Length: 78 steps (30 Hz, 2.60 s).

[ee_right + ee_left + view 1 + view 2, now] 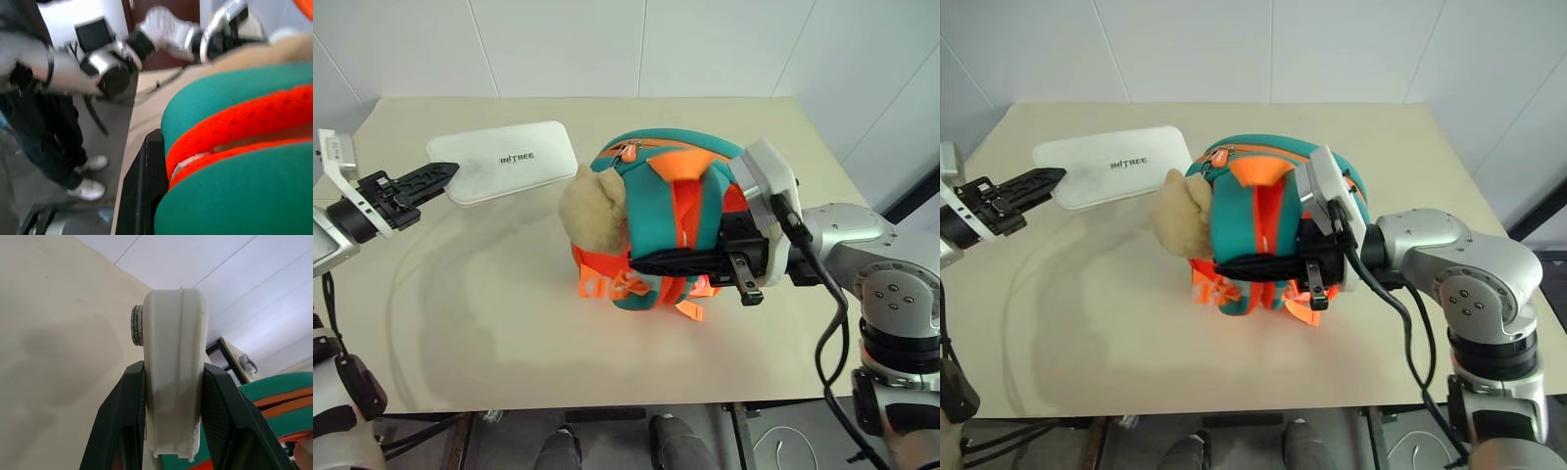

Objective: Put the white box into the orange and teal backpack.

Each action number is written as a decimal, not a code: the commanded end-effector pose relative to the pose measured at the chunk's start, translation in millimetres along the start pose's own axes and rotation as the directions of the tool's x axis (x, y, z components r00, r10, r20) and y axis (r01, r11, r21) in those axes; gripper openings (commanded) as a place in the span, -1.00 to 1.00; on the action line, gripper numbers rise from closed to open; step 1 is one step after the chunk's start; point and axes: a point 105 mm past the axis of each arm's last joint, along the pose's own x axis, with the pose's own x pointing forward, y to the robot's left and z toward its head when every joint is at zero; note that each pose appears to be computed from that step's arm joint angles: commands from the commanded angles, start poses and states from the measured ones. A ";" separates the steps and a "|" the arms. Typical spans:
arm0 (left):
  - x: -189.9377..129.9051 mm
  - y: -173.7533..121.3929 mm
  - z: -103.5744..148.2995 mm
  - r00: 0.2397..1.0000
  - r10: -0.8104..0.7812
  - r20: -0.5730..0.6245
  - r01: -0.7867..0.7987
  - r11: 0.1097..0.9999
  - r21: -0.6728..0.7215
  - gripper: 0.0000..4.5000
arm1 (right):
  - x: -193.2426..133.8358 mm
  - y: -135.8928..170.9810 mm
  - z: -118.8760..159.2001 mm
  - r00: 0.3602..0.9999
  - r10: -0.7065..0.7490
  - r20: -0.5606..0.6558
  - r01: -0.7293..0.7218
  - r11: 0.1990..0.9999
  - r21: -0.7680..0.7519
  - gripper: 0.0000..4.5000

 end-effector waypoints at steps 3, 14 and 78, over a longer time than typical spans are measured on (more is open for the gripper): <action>-20.1 -38.9 23.1 0.978 -0.205 0.048 0.180 0.931 0.318 -0.46 | -14.0 -6.5 -0.7 0.999 -0.020 -0.043 0.016 0.997 -0.078 -1.00; -51.8 -71.9 17.3 0.898 -0.440 -0.011 0.385 0.775 0.501 -0.46 | -21.4 -24.4 -9.2 0.995 -0.082 -0.062 0.078 0.995 -0.066 -1.00; 97.6 -110.3 -66.3 0.753 -0.242 -0.612 0.607 0.615 0.503 0.78 | -12.8 -31.4 -25.8 0.994 -0.100 -0.053 0.098 0.994 -0.044 -1.00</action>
